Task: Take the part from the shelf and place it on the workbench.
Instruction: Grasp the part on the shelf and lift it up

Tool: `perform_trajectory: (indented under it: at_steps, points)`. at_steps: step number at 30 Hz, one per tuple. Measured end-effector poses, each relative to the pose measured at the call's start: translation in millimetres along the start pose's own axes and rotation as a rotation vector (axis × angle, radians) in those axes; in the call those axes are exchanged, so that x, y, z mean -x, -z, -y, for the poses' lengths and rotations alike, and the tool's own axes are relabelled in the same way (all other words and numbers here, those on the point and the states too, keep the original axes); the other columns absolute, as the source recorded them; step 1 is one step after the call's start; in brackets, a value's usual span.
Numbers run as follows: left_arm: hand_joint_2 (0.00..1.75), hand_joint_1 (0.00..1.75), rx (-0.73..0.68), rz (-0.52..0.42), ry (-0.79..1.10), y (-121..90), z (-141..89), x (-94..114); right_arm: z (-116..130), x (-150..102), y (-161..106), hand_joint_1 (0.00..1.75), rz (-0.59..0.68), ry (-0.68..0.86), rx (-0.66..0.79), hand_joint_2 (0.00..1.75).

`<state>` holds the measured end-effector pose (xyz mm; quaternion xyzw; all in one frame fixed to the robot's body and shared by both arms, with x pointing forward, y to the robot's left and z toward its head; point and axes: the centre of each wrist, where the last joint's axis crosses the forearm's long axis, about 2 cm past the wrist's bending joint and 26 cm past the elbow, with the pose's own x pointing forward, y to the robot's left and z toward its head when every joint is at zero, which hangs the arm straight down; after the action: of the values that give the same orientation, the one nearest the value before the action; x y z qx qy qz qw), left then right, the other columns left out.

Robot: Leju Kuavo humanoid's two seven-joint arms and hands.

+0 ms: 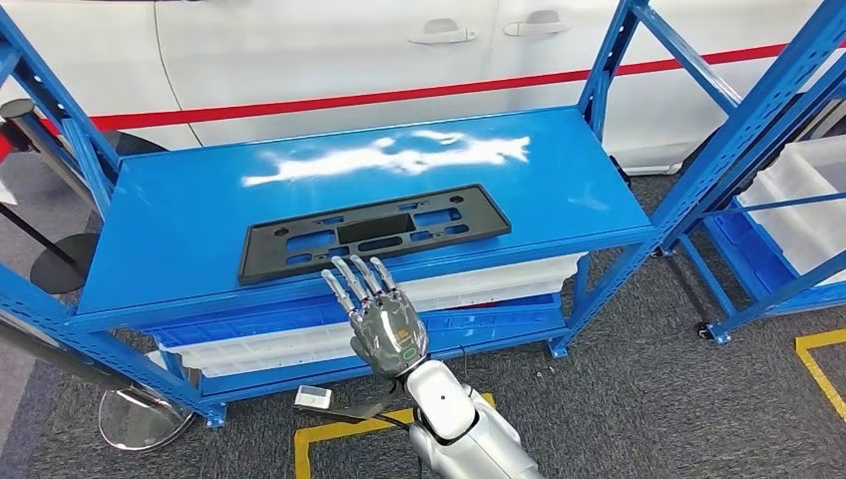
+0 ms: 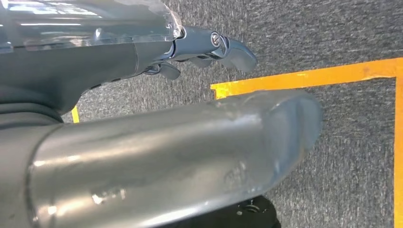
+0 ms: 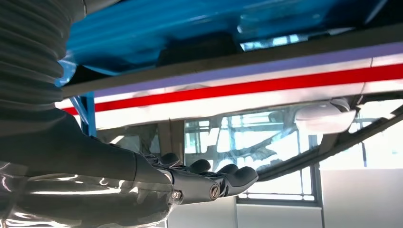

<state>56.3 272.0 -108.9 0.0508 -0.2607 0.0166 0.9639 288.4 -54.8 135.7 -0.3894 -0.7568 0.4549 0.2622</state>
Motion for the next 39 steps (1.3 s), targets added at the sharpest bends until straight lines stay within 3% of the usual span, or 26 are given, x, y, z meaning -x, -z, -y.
perform_trajectory:
  at_steps: [39]
  points:
    - [0.00, 0.00, -0.007, 0.000, -0.001, 0.5, -2.7, -0.3, -8.2, 8.3, -7.0, 0.00, -0.046, 0.004, -0.070, 1.75]
